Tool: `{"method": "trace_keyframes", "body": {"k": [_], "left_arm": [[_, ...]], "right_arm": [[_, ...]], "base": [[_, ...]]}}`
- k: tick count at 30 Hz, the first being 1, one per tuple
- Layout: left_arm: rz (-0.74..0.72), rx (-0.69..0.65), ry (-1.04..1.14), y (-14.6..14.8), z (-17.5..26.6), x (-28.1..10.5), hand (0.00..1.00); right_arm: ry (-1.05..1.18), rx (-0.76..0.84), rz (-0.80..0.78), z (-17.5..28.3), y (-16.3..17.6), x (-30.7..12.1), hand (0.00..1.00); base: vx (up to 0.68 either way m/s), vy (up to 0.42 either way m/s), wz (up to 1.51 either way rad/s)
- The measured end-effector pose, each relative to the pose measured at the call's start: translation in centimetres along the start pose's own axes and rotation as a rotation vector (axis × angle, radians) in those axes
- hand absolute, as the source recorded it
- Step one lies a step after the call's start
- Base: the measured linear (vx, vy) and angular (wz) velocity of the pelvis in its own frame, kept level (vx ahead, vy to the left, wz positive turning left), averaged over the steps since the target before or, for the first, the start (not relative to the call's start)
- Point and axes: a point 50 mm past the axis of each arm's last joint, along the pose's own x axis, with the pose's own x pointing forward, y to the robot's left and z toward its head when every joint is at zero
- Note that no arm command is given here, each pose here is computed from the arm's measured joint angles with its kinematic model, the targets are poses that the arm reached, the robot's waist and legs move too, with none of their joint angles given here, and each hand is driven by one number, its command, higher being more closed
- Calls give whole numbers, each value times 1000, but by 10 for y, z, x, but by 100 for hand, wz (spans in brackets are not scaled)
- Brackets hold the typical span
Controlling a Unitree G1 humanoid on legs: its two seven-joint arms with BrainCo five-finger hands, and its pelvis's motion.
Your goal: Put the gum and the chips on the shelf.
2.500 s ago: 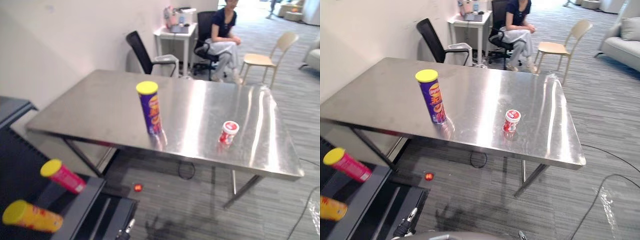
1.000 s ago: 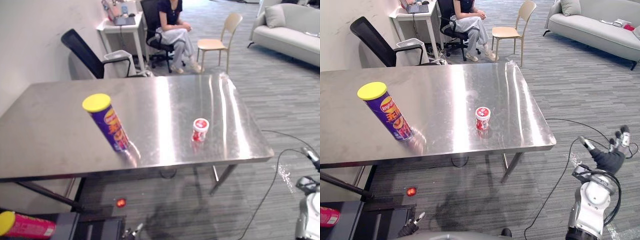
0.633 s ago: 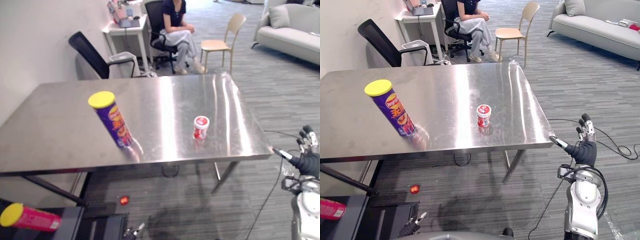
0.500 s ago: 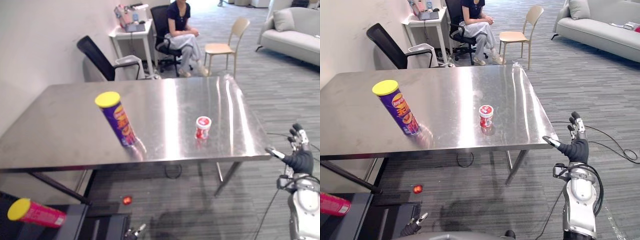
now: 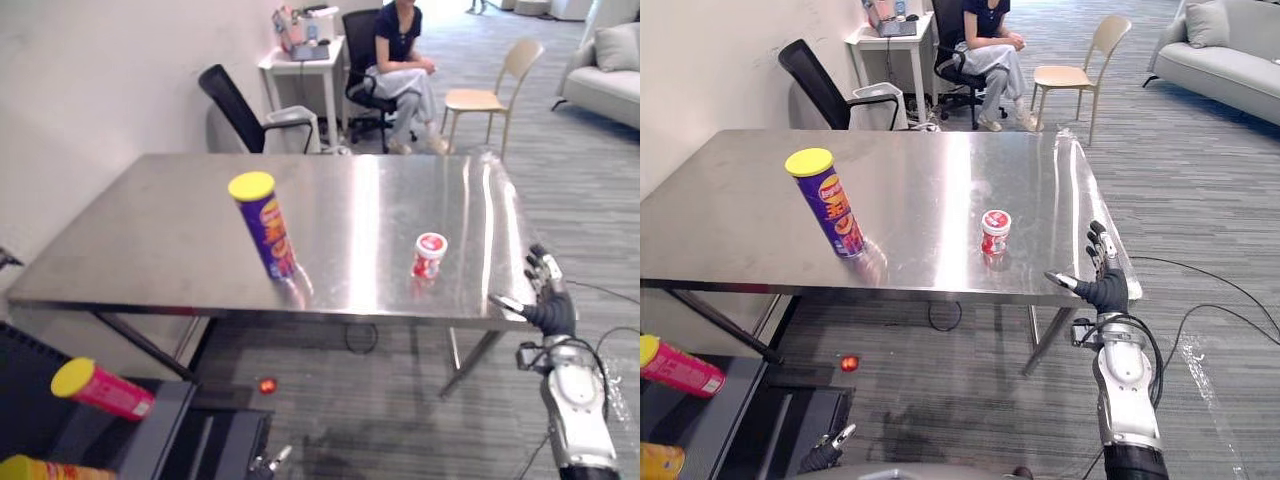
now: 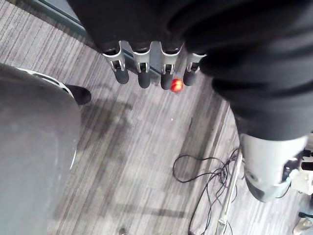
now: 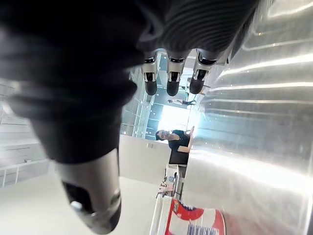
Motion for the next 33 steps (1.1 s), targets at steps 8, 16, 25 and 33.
{"method": "trace_keyframes", "body": {"k": [8,16,25,33], "left_arm": [[23,17,-24,8,9,2,0],[44,22,-19,13,9,1,0],[52,22,-16,14,8,1,0],[55,22,-17,14,8,1,0]], "right_arm": [[1,22,33,-1,16,22,0],[9,33,-7,-1,20,45,0],[29,38,15,0,33,62,0],[-27,22,79,16,50,74,0]], "base": [[0,-6,11],[28,-2,3],[8,-3,5],[0,0,0]]}}
